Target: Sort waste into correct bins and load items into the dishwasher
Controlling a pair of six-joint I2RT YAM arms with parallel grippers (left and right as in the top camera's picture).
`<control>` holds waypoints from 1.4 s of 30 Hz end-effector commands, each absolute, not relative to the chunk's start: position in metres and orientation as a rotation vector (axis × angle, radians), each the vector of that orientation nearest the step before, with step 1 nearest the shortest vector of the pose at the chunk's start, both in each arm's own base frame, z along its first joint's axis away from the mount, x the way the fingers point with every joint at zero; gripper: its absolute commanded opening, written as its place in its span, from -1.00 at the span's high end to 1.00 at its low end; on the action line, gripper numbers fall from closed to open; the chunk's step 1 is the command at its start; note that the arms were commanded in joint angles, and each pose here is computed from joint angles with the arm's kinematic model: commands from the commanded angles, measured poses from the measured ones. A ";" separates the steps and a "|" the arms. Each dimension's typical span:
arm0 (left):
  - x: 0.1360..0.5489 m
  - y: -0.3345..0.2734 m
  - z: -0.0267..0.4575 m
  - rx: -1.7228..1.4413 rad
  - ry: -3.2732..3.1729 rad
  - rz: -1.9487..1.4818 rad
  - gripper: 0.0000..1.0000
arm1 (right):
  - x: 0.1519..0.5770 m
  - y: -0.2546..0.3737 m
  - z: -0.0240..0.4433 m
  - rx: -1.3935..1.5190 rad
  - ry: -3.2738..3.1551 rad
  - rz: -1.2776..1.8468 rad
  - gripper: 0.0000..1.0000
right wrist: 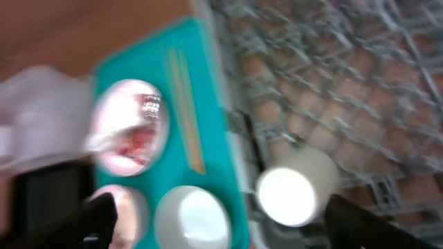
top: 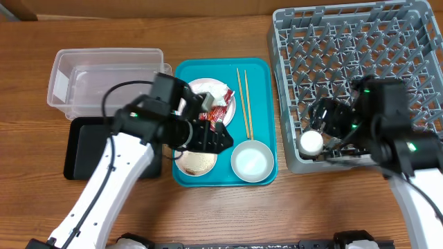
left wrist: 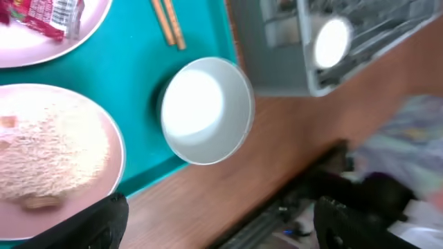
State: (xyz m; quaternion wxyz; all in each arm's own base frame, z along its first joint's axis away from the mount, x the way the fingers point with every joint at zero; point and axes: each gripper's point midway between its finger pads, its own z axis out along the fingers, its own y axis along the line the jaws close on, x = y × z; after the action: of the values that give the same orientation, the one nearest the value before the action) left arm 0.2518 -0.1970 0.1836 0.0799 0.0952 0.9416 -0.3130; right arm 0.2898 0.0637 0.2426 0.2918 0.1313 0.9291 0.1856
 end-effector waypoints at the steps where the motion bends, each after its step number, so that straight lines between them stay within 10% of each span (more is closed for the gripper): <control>1: 0.256 -0.193 0.158 0.354 2.837 -0.476 -0.74 | 0.279 0.096 0.289 0.180 2.347 0.740 -1.00; 8: 0.254 -0.224 0.108 0.475 2.850 -0.147 -0.68 | 0.270 0.102 0.287 0.165 2.369 0.792 -1.00; 13: 0.246 -0.230 0.083 0.374 2.935 -0.093 -0.23 | 0.265 0.102 0.282 0.149 2.398 0.781 -1.00; 19: 0.253 -0.198 0.094 0.186 2.920 0.045 -0.43 | 0.264 0.102 0.281 0.147 2.403 0.779 -1.00; 27: 0.261 -0.183 0.052 0.095 2.951 0.232 -0.17 | 0.263 0.102 0.280 0.150 2.410 0.779 -1.00; 33: 0.257 -0.182 0.031 0.079 3.008 0.278 0.92 | 0.262 0.101 0.279 0.152 2.416 0.778 -1.00; 42: 0.269 -0.177 0.089 -0.095 3.015 -0.155 0.92 | 0.261 0.101 0.278 0.150 2.420 0.774 -1.00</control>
State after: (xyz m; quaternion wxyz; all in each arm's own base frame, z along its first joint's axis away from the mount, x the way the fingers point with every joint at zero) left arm 0.2592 -0.1749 0.0441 0.0419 -0.0004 0.9978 0.0522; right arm 0.2613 0.0995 0.2710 0.2836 0.0660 0.9121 0.2886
